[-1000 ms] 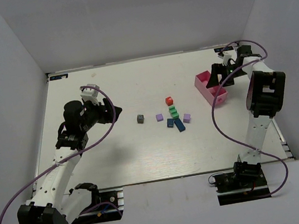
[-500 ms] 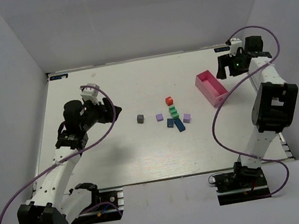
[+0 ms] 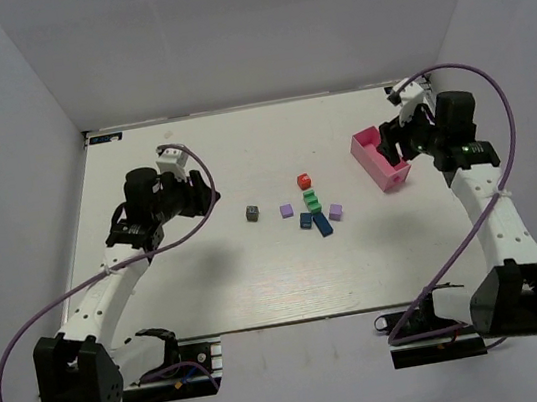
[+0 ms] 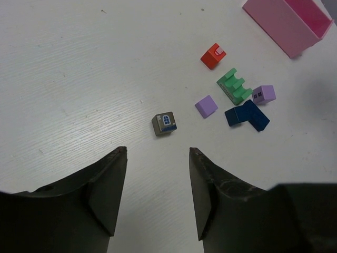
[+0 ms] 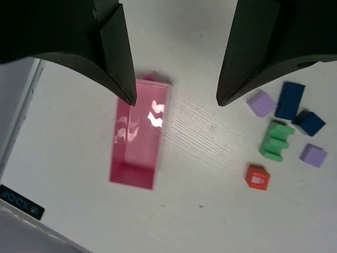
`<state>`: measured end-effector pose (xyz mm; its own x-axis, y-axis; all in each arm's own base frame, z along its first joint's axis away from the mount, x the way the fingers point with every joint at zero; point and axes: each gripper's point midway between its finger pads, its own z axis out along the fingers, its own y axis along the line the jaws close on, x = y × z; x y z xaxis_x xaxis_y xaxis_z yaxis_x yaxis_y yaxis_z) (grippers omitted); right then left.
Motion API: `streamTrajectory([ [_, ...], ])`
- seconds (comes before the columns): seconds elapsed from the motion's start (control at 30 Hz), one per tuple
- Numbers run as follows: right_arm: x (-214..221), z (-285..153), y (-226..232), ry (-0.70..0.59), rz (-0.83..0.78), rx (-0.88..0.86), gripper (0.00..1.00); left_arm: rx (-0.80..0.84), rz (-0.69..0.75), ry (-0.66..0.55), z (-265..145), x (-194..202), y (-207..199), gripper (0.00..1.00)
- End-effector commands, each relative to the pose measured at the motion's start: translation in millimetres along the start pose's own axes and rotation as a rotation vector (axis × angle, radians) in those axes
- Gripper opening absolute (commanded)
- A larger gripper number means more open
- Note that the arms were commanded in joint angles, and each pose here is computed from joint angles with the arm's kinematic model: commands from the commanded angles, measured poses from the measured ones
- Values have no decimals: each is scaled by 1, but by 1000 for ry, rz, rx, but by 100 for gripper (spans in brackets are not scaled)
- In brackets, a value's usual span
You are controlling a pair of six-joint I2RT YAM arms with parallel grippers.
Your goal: Build the wood block tower
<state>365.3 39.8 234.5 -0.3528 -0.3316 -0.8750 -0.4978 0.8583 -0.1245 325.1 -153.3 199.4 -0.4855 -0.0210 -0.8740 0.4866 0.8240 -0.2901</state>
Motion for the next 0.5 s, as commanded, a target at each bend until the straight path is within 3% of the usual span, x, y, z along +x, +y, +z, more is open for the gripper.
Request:
streamTrajectory([
  [0.0, -16, -7, 26, -53, -13, -69, 68, -5, 33, 10, -1, -10, -10, 62],
  [0.27, 11, 19, 91, 31, -9, -211, 65, -60, 45, 128, 20, 15, -14, 66],
  [0.47, 23, 36, 105, 108, -13, -187, 62, -137, 79, 202, 42, 22, -19, 67],
])
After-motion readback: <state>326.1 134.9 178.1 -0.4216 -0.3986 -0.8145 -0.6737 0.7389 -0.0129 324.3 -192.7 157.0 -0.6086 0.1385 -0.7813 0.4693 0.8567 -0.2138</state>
